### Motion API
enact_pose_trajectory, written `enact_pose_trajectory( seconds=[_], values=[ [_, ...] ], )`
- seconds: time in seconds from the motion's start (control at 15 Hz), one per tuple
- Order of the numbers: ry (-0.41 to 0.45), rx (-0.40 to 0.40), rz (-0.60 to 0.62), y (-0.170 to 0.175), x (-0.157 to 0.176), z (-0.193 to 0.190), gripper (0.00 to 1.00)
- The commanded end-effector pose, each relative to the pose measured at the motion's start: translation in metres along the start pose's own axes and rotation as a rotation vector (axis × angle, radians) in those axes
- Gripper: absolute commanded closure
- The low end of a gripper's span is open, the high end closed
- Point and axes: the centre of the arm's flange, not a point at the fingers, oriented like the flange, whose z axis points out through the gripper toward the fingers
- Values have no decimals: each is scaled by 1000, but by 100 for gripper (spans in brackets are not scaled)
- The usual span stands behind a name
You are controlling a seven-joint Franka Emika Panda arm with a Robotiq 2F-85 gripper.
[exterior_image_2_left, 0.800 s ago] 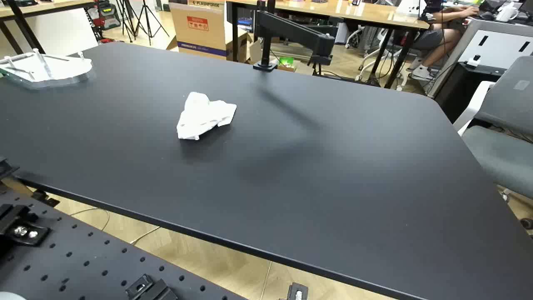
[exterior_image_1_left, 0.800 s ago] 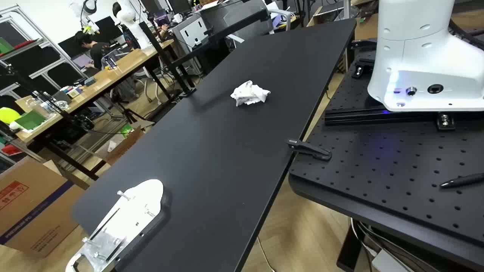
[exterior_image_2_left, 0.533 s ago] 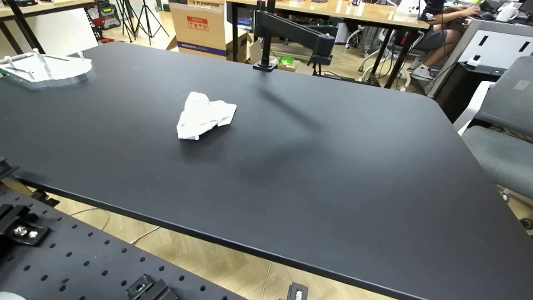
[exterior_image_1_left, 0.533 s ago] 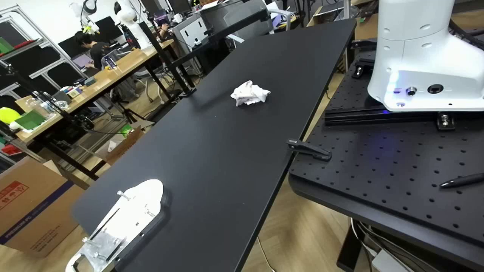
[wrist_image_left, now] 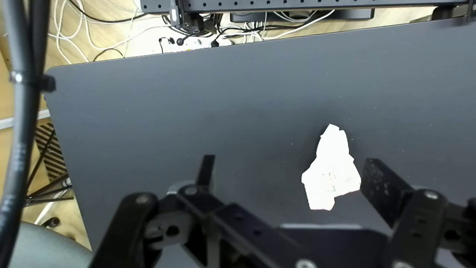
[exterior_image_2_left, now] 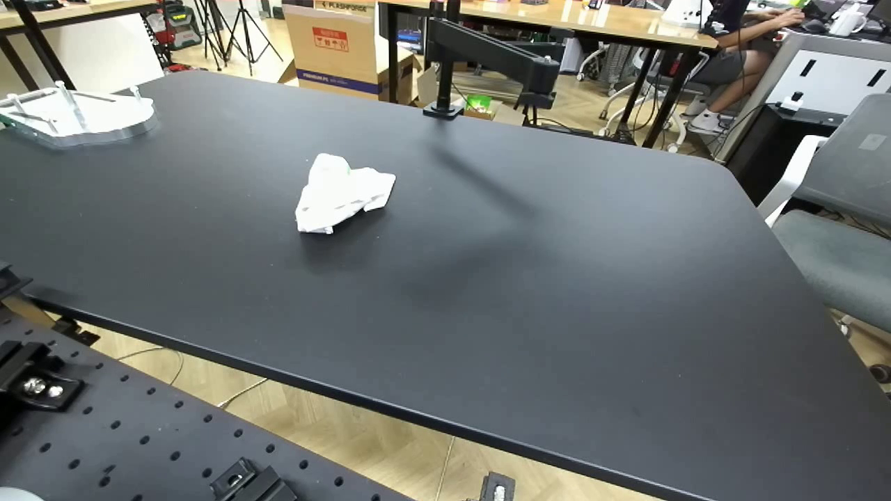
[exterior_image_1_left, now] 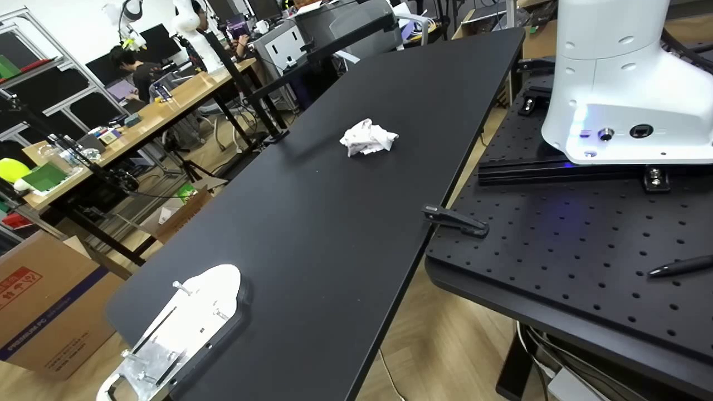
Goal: Pick up the cloth from the table and put it on the tripod.
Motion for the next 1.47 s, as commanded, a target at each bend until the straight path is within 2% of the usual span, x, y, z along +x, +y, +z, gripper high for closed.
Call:
enact_pose_trajectory(
  seconds=[0.0, 0.27, 0.53, 0.73, 0.87, 0.93, 1.27, 1.4],
  values=[
    [41, -23, 12, -1, 9, -1, 0],
    [154, -65, -8, -22, 35, 19, 0],
    [257, -79, -27, -65, 58, 58, 0],
    [296, -42, -38, -99, 69, 89, 0],
    [281, 15, -59, -117, 74, 108, 0],
    [288, -21, -74, -101, 64, 92, 0],
    [282, -16, -83, -104, 65, 98, 0],
    [292, -8, -63, -102, 74, 114, 0]
  ],
)
